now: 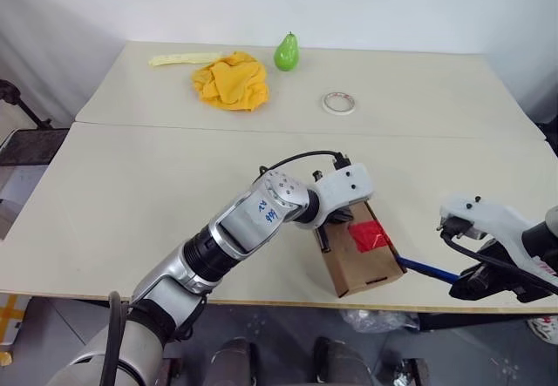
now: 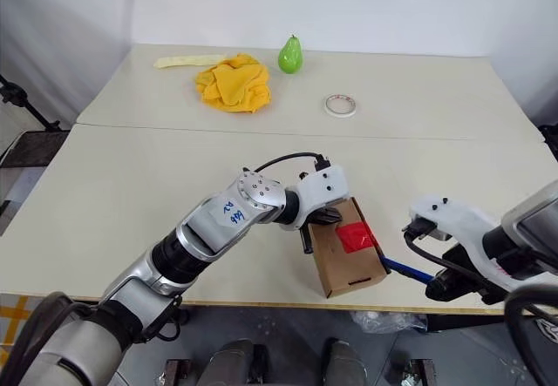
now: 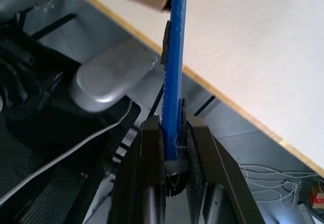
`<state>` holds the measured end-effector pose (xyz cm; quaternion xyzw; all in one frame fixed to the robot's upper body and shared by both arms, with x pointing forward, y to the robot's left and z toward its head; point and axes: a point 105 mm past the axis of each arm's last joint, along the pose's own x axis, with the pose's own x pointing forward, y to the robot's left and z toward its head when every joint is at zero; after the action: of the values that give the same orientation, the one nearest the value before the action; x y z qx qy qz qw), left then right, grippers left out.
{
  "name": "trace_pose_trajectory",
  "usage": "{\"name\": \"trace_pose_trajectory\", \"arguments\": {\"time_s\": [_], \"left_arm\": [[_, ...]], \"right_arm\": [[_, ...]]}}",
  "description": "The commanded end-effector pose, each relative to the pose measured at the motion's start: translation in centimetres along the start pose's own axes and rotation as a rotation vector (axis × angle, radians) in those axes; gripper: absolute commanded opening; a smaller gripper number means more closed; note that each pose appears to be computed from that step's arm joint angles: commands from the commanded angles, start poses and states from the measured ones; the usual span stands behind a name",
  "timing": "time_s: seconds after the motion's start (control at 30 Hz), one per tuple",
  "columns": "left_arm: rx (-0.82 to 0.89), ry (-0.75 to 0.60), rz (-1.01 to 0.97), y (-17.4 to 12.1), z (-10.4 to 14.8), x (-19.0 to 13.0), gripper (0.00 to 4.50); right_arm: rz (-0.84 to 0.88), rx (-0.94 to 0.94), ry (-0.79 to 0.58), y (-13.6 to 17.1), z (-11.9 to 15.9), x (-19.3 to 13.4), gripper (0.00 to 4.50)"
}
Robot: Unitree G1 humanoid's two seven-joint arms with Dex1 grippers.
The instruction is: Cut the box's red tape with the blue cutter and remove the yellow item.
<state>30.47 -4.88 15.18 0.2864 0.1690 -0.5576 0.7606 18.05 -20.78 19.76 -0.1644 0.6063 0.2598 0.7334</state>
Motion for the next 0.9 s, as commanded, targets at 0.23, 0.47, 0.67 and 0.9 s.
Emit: {"name": "trace_pose_trajectory", "arguments": {"time_s": [0.23, 0.47, 0.67, 0.9], "left_arm": [[-0.093, 0.191, 0.006, 0.0, -5.2, 1.7, 0.00], [-0.078, 0.189, 0.013, 0.6, -5.0, 1.7, 0.00], [-0.066, 0.143, 0.015, 1.1, -3.8, 1.7, 0.00], [-0.066, 0.042, 0.042, 2.5, -1.0, 0.4, 0.00]], "right_arm": [[-0.056, 0.074, -0.190, -1.2, 1.2, -3.7, 0.14], [-0.278, 0.138, -0.382, -5.3, 2.2, -6.2, 0.14], [-0.430, 0.185, -0.568, -9.3, 3.6, -3.3, 0.14], [-0.461, 0.304, -0.646, -12.1, 3.1, 2.8, 0.14]]}}
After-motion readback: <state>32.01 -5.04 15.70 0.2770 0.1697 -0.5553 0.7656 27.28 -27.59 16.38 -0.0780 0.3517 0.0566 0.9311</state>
